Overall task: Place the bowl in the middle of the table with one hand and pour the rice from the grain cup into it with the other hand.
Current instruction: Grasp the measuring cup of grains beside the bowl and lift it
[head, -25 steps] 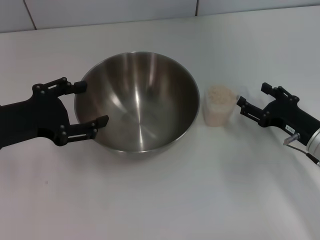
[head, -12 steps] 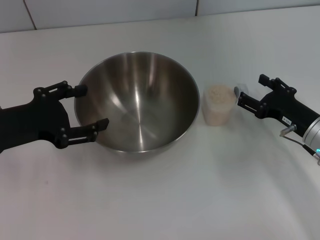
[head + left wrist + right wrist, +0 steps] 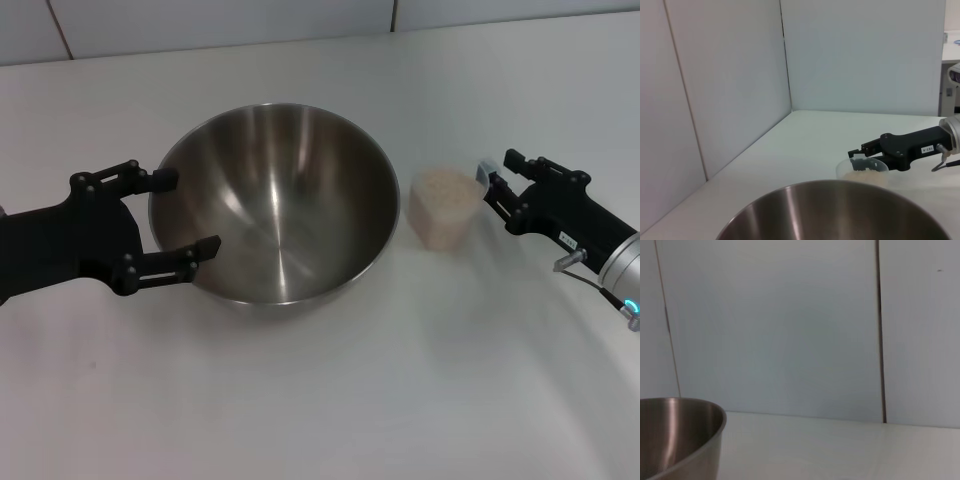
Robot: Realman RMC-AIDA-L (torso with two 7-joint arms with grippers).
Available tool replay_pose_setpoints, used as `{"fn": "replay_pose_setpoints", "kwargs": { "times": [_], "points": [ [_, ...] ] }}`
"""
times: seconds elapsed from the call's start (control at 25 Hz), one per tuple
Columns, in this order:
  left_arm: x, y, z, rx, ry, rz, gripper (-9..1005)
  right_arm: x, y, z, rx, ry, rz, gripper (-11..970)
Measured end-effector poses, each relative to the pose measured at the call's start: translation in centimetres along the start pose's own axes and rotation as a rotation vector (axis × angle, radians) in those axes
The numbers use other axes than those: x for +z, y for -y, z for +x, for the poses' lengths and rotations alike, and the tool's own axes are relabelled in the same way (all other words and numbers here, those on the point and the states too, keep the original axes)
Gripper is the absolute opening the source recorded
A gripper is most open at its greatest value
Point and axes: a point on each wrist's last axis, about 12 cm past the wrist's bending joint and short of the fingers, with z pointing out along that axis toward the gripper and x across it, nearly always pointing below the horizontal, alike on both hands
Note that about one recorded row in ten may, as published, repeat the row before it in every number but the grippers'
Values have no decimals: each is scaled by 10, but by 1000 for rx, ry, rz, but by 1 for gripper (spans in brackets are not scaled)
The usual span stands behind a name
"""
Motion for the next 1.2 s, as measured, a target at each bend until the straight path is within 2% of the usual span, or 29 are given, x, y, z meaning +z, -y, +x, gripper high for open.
{"fn": "replay_pose_setpoints", "kwargs": {
  "times": [0.4,0.64,0.76,0.8,0.84,0.96,1.0,1.04,1.16,1.2],
  "points": [
    [0,0,-1,1,1,1,847,-1,-1,0,2,4,-1,146],
    [0,0,-1,0,2,0,847,-6,-1,-4,17,58,2,9],
    [0,0,-2,0,3,8,847,-13,1,-10,27,140,17,9],
    [0,1,-3,1,3,12,847,-17,1,-17,20,212,24,9],
    [0,1,-3,1,3,12,847,-17,1,-17,20,212,24,9],
    [-2,-1,-3,2,-4,10,847,-17,-1,-31,-29,325,14,9],
    [-5,-4,-4,2,-21,16,847,-11,-6,-42,-88,390,-16,9],
    [-5,-4,-4,2,-21,16,847,-11,-6,-42,-88,390,-16,9],
    [-5,-5,-5,3,-29,22,847,4,-19,-56,-217,473,-52,9],
    [-5,-6,-5,3,-39,22,847,15,-30,-63,-340,509,-52,9]
  ]
}}
